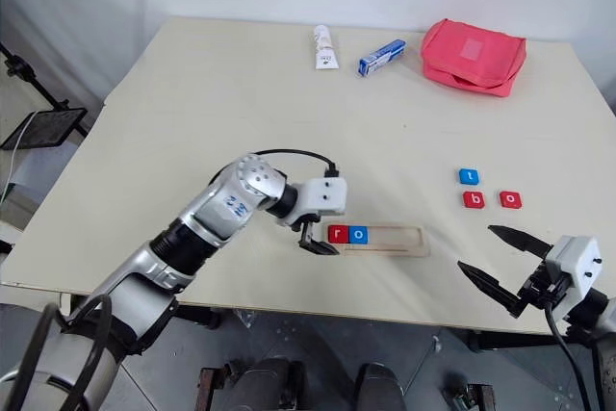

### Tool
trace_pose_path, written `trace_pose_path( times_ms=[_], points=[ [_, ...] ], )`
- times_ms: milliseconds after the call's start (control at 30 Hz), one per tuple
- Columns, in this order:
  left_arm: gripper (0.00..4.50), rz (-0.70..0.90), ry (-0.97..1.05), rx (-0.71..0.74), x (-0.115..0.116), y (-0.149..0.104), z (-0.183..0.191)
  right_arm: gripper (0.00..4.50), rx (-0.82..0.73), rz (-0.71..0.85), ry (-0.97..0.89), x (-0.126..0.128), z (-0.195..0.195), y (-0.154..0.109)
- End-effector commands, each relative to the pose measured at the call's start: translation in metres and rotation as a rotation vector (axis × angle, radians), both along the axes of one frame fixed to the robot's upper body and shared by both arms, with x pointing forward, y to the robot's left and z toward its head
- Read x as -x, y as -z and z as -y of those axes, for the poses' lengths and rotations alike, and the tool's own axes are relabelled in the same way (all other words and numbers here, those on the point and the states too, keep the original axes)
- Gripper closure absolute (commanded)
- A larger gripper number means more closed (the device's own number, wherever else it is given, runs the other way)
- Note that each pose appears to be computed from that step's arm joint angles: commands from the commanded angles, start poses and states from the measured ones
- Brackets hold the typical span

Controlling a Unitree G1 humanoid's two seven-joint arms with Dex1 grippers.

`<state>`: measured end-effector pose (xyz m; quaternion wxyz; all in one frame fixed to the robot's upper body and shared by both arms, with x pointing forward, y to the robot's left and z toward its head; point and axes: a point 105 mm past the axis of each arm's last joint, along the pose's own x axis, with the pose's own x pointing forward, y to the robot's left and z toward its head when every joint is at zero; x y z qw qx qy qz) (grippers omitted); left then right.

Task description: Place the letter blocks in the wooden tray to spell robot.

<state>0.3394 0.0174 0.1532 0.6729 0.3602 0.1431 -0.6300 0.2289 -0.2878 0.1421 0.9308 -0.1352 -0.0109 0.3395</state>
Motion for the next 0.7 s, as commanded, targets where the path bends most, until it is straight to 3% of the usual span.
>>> trace_pose_path(
  times_ms=[33,200,433,700],
  points=[
    [0.04,0.061,0.014,0.156,0.001,-0.029,-0.017,0.00,0.017,0.031,0.015,0.002,0.008,-0.013],
    [0.04,0.056,0.001,0.461,0.008,-0.053,-0.050,0.00,-0.027,0.026,0.122,-0.006,0.022,-0.018],
    [0.04,0.079,0.042,0.735,0.029,-0.051,-0.085,0.00,-0.078,-0.018,0.412,-0.026,0.054,-0.009],
    [0.04,0.041,0.101,0.664,0.045,0.003,-0.101,0.00,-0.076,-0.102,0.525,-0.036,0.067,-0.007]
  ],
)
